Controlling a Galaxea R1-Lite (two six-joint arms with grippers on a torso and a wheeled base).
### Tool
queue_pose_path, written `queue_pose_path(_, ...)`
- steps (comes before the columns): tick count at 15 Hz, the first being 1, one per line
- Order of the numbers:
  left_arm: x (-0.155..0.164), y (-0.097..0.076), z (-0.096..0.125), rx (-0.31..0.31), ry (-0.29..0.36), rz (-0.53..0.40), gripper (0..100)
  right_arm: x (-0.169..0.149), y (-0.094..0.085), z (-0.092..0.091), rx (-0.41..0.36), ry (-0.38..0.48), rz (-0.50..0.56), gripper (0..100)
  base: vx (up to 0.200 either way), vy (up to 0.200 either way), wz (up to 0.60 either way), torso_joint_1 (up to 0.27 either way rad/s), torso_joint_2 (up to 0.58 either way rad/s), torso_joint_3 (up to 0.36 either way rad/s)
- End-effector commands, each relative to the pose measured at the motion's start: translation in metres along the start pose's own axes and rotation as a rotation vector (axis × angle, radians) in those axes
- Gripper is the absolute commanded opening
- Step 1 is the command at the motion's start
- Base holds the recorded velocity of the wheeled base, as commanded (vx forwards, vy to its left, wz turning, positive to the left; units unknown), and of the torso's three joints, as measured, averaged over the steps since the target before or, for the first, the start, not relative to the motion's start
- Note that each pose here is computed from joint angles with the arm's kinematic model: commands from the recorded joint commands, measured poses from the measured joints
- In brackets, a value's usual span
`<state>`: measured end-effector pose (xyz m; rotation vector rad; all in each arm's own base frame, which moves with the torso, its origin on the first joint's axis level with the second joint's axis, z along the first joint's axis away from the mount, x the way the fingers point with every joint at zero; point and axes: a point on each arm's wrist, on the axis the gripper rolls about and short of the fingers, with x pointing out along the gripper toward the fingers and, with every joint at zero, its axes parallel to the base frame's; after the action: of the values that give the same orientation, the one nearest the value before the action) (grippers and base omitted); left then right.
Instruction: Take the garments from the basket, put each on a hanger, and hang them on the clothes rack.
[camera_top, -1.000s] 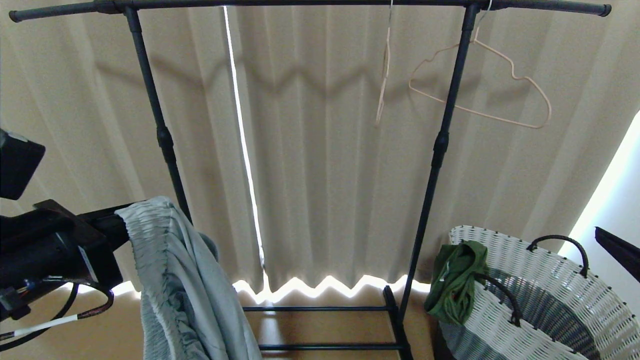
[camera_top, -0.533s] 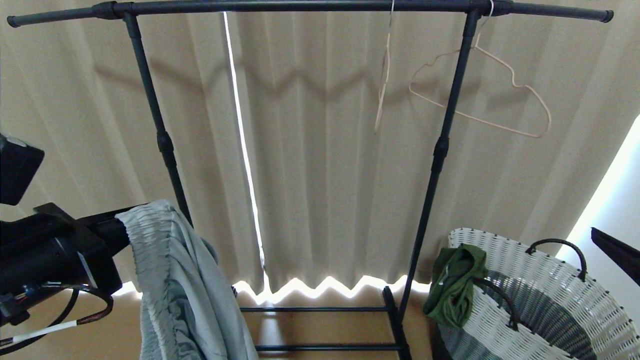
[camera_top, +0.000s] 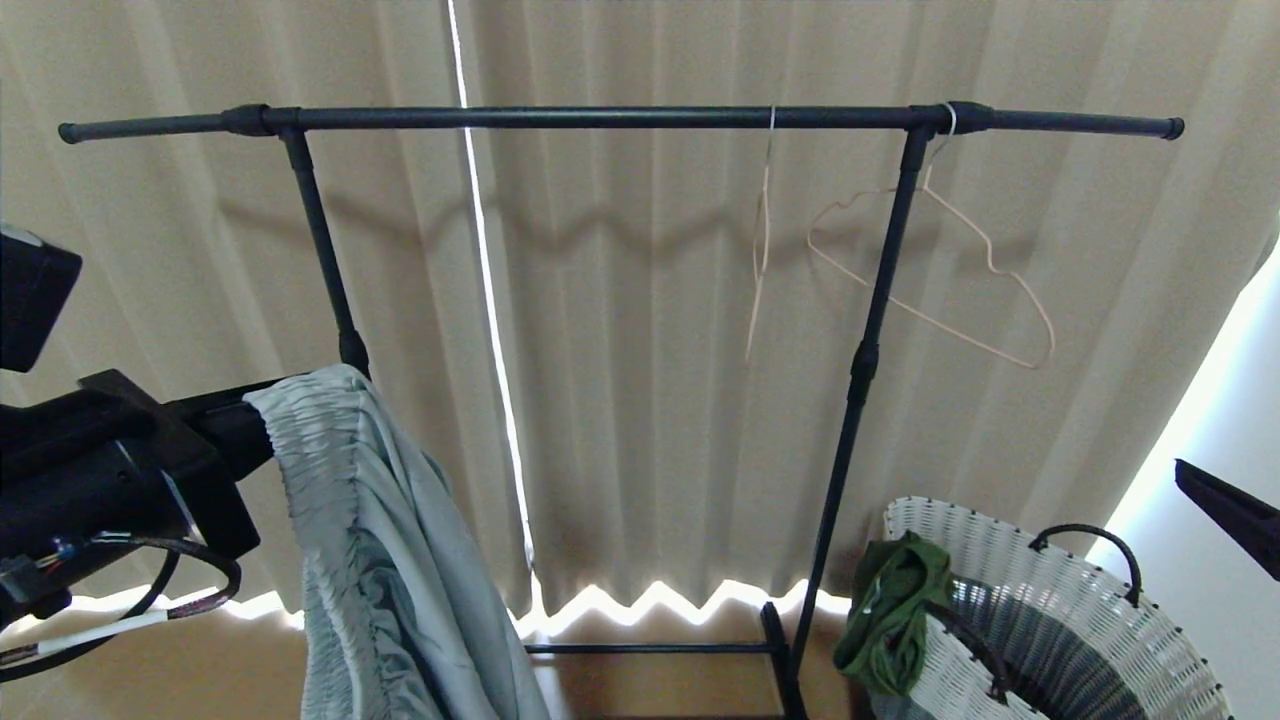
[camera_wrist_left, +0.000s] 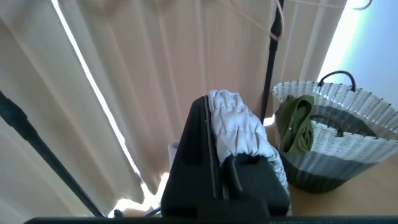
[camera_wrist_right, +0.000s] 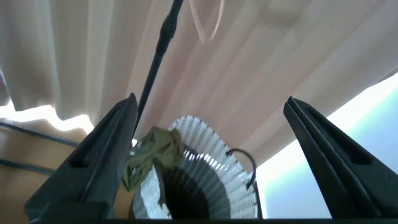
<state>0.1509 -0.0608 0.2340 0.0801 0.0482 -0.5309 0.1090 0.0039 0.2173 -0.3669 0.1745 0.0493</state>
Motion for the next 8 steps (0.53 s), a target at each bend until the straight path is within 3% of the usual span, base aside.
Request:
queue_pose_path(1, 0.002, 0.000, -0.003, -0.002, 0.013, -0.002, 0, -0.001, 0.000, 0.001, 0.000, -0.005, 0.000, 100, 0.000, 0.000, 0.00, 0.188, -0.48, -0.286)
queue_pose_path(5, 0.002, 0.001, -0.004, 0.003, 0.014, 0.003, 0, 0.000, 0.004, -0.010, -0.001, 0.025, 0.024, 100, 0.000, 0.000, 0.00, 0.199, -0.47, -0.274)
queue_pose_path(8, 0.000, 0.001, -0.008, 0.010, -0.015, 0.010, 0, 0.001, 0.009, -0.020, -0.002, 0.048, 0.072, 100, 0.000, 0.000, 0.00, 0.066, -0.16, -0.084)
